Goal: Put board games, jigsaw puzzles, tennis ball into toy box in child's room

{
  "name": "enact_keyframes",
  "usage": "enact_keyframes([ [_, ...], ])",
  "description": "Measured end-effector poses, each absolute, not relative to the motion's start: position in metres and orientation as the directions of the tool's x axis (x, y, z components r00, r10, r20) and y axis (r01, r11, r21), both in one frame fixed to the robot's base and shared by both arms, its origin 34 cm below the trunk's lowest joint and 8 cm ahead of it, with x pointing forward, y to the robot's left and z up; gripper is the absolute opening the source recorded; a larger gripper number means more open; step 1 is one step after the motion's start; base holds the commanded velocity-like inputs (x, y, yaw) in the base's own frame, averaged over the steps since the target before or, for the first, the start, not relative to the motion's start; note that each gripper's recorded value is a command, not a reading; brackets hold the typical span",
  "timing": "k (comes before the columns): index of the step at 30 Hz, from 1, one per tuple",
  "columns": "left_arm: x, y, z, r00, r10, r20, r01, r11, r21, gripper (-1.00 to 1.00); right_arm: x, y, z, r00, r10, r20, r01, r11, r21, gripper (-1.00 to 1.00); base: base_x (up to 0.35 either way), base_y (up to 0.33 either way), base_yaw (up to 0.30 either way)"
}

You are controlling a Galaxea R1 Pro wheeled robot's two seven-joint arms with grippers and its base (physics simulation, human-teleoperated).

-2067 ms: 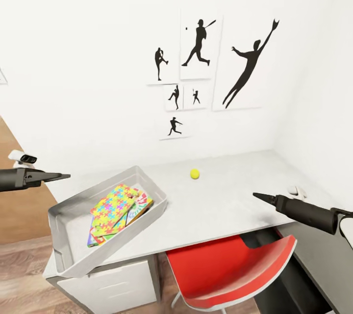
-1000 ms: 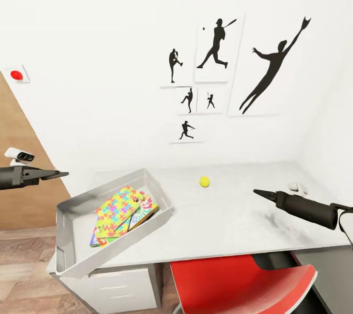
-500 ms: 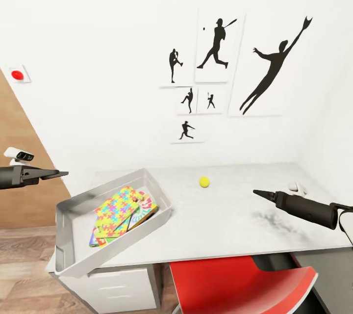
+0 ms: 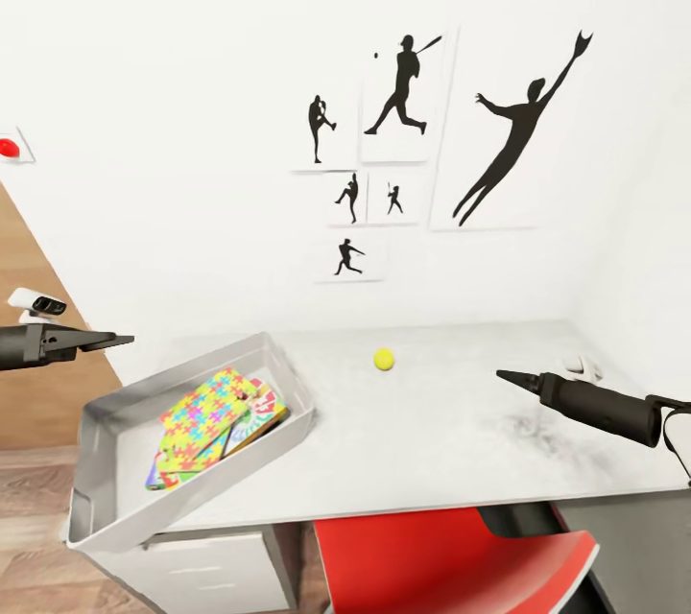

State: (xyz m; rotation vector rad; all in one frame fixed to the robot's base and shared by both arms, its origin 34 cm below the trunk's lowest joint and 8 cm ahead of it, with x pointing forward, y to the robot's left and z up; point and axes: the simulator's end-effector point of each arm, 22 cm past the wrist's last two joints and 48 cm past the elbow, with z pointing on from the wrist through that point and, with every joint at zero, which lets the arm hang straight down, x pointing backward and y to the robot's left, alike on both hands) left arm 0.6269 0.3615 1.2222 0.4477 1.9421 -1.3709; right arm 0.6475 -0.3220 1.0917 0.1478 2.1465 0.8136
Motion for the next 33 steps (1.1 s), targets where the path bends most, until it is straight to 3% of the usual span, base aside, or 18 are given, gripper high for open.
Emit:
enact_keyframes([
  [33, 0.6271, 0.3619, 1.2225, -0.695, -0.118, -0.709, 0.629, 0.378, -0.679, 1.00, 0.6473, -0.3214, 1.0912, -0.661, 0.364, -0.656, -0.163, 0.784, 0.599, 1.00, 0.044, -0.079, 0.035],
])
